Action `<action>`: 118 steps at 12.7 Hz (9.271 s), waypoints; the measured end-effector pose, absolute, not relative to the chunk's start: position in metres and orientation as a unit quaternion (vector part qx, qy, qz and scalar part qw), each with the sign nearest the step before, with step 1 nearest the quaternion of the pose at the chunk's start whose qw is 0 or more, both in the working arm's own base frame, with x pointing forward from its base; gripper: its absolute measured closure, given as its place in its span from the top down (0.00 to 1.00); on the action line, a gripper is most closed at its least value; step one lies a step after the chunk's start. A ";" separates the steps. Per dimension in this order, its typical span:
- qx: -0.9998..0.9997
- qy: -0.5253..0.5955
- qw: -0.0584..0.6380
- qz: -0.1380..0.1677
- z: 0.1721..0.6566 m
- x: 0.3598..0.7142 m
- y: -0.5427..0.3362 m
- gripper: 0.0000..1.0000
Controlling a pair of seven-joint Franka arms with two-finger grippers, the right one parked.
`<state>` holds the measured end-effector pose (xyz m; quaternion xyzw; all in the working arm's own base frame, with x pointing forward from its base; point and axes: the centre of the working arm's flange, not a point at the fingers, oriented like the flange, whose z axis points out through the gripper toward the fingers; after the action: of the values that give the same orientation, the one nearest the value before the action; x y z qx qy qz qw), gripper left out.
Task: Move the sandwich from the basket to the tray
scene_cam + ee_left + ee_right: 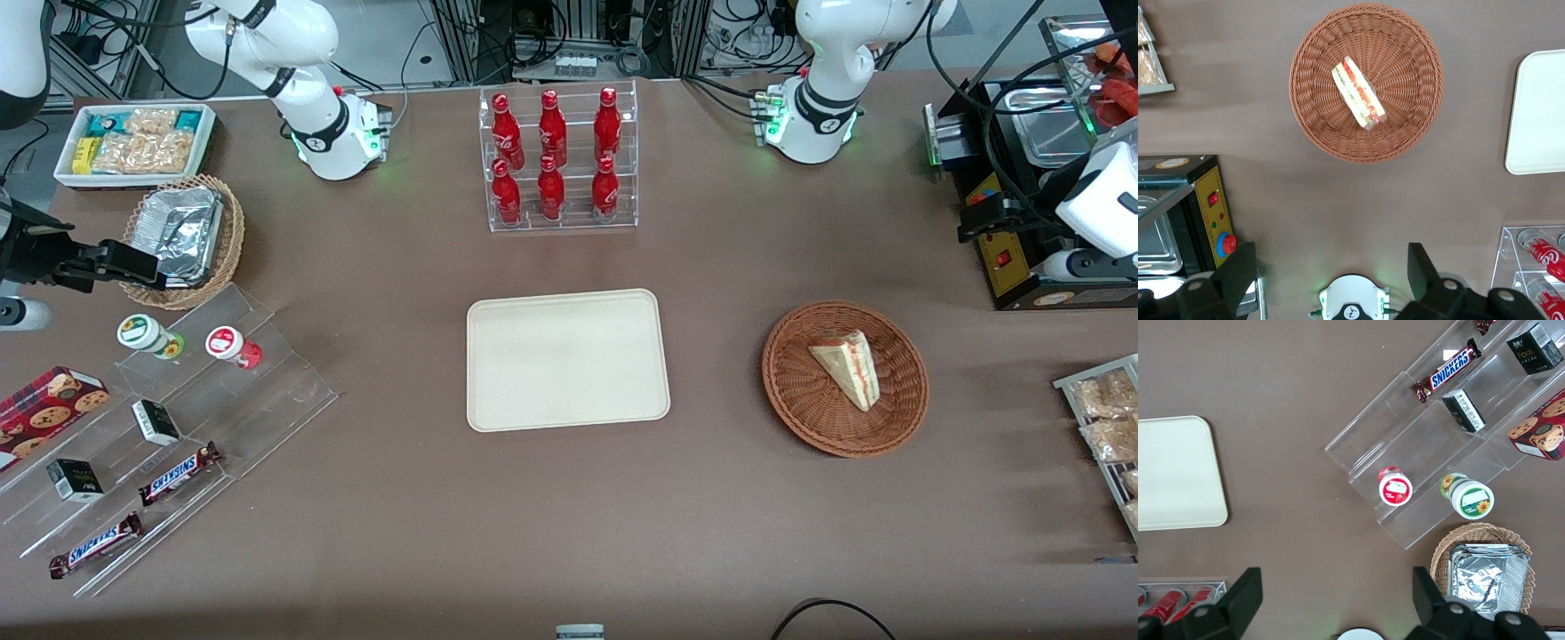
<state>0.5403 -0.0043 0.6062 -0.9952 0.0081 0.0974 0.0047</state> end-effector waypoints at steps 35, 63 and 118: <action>-0.964 -0.263 0.007 0.030 0.311 0.570 -0.054 1.00; -0.973 -0.220 0.016 0.070 0.326 0.577 -0.094 0.27; -0.997 -0.056 -0.002 0.046 0.378 0.582 -0.454 1.00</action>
<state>0.5822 -0.4536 0.3776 -0.9973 -0.0561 0.0465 -0.0022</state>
